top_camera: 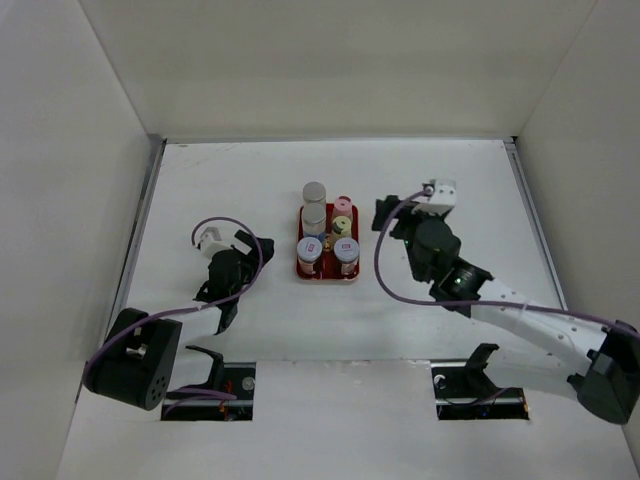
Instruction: Organize the condiment bottles
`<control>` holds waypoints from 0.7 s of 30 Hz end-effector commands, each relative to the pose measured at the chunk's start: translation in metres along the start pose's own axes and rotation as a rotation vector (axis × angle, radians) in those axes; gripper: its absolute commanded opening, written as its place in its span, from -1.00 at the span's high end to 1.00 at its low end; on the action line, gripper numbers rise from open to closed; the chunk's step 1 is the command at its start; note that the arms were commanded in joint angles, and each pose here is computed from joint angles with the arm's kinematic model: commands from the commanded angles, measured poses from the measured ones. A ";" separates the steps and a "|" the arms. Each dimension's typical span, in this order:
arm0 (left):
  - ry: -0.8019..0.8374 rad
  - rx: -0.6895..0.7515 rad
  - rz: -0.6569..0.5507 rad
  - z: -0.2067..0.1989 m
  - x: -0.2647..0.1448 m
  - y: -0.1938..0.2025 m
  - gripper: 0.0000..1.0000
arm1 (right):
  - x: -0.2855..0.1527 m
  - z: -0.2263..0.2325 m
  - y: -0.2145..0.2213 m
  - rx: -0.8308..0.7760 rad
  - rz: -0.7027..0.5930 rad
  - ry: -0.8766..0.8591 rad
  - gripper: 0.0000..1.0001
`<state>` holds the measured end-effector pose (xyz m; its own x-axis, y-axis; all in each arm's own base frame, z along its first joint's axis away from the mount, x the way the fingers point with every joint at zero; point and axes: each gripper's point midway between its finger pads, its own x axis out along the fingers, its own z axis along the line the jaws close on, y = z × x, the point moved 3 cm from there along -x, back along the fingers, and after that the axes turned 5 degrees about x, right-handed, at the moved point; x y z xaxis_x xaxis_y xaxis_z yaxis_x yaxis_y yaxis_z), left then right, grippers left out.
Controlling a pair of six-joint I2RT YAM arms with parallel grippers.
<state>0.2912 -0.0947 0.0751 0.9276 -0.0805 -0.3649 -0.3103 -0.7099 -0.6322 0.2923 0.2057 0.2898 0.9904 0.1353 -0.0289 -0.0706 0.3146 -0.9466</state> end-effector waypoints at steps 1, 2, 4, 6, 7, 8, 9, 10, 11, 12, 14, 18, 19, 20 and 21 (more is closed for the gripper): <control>0.046 0.002 -0.030 -0.019 0.004 -0.012 -1.00 | -0.006 -0.067 0.046 0.038 0.025 0.180 -1.00; 0.035 0.005 -0.029 -0.017 0.005 -0.013 -1.00 | -0.010 -0.083 0.057 0.050 0.030 0.215 -1.00; 0.016 0.007 -0.013 -0.014 0.006 -0.012 -1.00 | -0.019 -0.110 0.074 0.078 0.038 0.270 -1.00; 0.015 0.009 -0.006 -0.016 0.005 -0.013 -1.00 | -0.026 -0.125 0.083 0.099 0.042 0.296 -1.00; 0.015 0.012 -0.011 -0.018 0.005 -0.013 -1.00 | -0.029 -0.131 0.086 0.106 0.042 0.307 -1.00; 0.013 0.013 -0.019 -0.017 0.004 -0.014 -1.00 | -0.032 -0.137 0.087 0.108 0.039 0.318 -1.00; 0.009 0.013 -0.023 -0.016 0.005 -0.015 -1.00 | -0.033 -0.142 0.088 0.113 0.035 0.325 -1.00; 0.006 0.013 -0.022 -0.016 0.005 -0.014 -1.00 | -0.034 -0.144 0.089 0.133 0.030 0.327 -1.00; 0.011 0.013 -0.016 -0.016 0.005 -0.014 -1.00 | -0.034 -0.143 0.091 0.147 0.033 0.322 -1.00; 0.013 0.012 -0.015 -0.017 0.005 -0.014 -1.00 | -0.034 -0.142 0.093 0.152 0.043 0.314 -1.00; 0.022 0.014 -0.025 -0.020 0.003 -0.016 -1.00 | -0.031 -0.142 0.101 0.137 0.076 0.316 -1.00; 0.025 0.016 -0.016 -0.020 0.004 -0.013 -1.00 | -0.029 -0.141 0.110 0.126 0.108 0.323 -1.00; 0.030 0.015 -0.014 -0.021 0.003 -0.013 -1.00 | -0.028 -0.141 0.111 0.131 0.107 0.325 -1.00; 0.035 0.014 -0.016 -0.022 0.003 -0.014 -1.00 | -0.028 -0.140 0.112 0.132 0.111 0.322 -1.00; 0.034 0.016 -0.019 -0.022 0.003 -0.014 -1.00 | -0.028 -0.140 0.113 0.130 0.117 0.324 -1.00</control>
<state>0.2923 -0.0955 0.0741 0.9120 -0.0767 -0.4029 -0.3392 -0.6933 -0.6358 0.2659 0.0976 0.1233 0.9468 -0.1402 -0.2897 -0.2207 0.3724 -0.9015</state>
